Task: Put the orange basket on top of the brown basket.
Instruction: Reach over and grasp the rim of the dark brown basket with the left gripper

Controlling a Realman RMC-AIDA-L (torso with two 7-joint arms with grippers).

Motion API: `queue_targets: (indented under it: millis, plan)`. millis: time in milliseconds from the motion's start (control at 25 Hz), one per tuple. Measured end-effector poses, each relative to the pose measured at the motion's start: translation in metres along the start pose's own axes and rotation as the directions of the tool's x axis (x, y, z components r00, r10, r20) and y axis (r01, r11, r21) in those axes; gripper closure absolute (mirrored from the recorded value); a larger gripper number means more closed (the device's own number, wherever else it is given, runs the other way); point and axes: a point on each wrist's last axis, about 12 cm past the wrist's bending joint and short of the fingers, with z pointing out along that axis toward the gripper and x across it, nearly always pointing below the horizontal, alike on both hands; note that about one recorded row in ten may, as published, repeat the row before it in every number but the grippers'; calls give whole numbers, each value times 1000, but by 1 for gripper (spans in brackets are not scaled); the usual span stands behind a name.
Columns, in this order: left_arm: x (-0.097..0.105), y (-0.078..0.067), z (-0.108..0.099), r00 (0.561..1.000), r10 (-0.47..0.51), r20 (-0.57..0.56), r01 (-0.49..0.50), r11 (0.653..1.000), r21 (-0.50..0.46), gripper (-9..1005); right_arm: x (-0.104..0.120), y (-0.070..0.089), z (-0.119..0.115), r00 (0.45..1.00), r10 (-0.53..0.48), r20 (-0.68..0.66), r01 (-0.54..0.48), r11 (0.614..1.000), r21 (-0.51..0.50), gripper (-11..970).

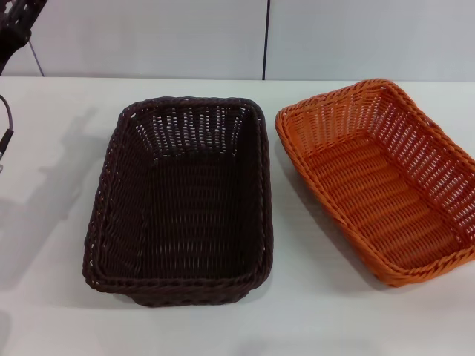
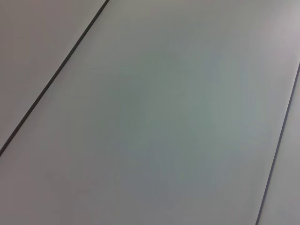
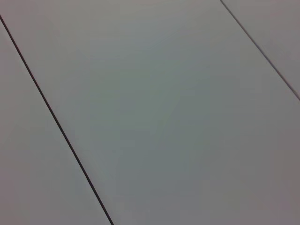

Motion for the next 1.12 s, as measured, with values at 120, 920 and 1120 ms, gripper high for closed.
queue_targets:
  millis: [120,920,1120]
  plan:
    - [1,0,-2,1000,-2,-1,2,1000,-1,137,0,1,1,1000,1,1,-1,1000,-3,216]
    - [-8,10,36,951,-164,-263,152,986,-64,149,5,1,9,999,3,-39,-2,1000,23,216]
    - [-33,8,70,857,-166,-488,175,984,-28,152,6,1,9,999,3,-44,-2,1000,28,216]
